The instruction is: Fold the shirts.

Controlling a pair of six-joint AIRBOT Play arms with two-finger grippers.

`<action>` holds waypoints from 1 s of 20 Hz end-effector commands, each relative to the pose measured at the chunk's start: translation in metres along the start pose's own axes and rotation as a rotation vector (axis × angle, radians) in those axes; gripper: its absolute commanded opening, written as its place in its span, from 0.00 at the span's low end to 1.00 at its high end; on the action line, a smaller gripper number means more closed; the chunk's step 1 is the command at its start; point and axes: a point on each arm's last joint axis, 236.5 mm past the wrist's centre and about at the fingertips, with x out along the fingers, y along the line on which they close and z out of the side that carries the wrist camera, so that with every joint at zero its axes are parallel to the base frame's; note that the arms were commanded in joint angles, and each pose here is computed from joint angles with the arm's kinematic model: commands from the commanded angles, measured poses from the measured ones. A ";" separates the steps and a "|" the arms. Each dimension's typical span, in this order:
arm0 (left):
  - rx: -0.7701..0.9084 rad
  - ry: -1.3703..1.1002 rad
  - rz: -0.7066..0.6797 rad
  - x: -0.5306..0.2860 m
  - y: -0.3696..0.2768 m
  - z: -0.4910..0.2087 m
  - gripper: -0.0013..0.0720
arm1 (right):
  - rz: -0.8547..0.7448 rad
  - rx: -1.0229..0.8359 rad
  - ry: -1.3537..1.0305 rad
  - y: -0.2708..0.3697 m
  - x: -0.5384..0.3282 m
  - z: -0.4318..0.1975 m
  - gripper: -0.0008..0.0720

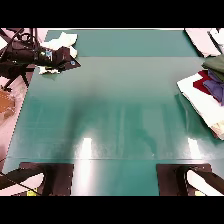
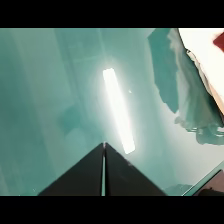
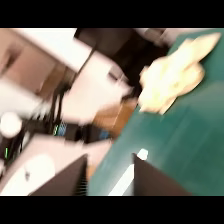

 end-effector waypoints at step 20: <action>0.000 -0.003 -0.002 0.000 -0.001 0.001 0.05 | 0.072 -0.225 0.183 0.032 0.074 -0.130 0.04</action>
